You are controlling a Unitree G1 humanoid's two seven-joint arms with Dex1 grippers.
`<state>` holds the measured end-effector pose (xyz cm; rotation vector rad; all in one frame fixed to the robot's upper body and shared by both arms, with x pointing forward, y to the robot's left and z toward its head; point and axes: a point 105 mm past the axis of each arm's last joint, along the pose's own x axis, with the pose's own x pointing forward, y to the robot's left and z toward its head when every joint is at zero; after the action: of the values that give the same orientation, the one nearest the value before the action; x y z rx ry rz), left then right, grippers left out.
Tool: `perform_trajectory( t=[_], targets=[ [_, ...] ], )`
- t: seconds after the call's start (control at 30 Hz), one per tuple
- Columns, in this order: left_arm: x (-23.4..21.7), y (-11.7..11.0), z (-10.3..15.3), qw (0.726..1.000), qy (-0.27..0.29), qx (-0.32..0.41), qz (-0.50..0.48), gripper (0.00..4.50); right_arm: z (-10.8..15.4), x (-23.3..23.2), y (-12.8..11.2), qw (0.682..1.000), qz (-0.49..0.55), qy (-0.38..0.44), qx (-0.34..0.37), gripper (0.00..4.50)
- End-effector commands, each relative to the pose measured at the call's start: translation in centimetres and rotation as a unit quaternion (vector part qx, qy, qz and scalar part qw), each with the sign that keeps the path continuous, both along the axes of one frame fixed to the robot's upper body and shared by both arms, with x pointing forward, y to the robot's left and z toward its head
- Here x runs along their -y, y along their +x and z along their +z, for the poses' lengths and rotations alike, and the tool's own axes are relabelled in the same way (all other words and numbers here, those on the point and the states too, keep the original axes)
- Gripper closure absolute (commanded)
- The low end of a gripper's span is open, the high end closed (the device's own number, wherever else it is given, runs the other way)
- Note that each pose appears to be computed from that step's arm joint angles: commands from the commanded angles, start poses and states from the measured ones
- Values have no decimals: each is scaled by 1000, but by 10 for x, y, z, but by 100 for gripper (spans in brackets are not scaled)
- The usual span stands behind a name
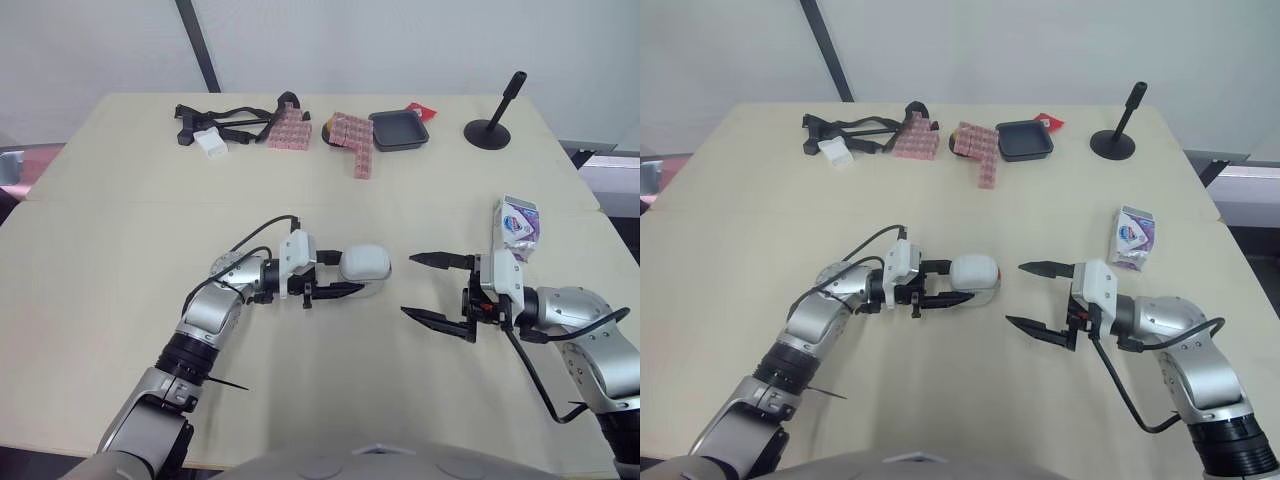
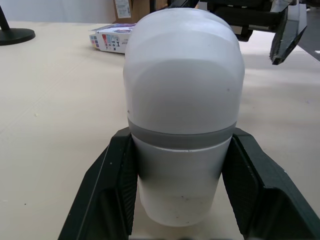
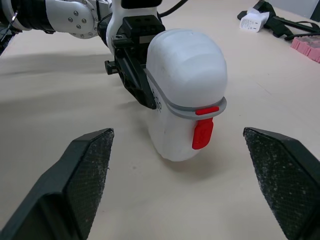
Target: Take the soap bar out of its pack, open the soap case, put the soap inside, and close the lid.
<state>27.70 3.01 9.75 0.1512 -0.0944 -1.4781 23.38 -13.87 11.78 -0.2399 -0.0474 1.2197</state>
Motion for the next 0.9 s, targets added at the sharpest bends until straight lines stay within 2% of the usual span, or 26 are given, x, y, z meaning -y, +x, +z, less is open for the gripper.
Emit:
perform_trajectory(
  t=[0.03,0.2,0.33,0.43,0.6,0.77,0.9],
  targets=[
    [-2,0,16,1000,-25,9,3,263,4,2,-3,1000,4,1,16,2],
    [-7,2,21,999,-28,-23,9,263,6,4,-4,1000,6,5,16,2],
    [-13,-5,19,995,-5,-101,-10,263,10,4,-5,1000,9,15,12,2],
    [-21,-14,17,965,5,-261,-13,263,10,3,-6,1000,12,12,9,2],
    [-28,-26,14,913,21,-408,-11,263,9,0,-6,1000,13,11,3,2],
    [-30,-31,7,864,34,-502,9,263,6,-1,-7,1000,13,11,-4,2],
    [-30,-31,-13,808,62,-584,46,263,6,-2,-8,1000,12,12,-10,2]
  ],
)
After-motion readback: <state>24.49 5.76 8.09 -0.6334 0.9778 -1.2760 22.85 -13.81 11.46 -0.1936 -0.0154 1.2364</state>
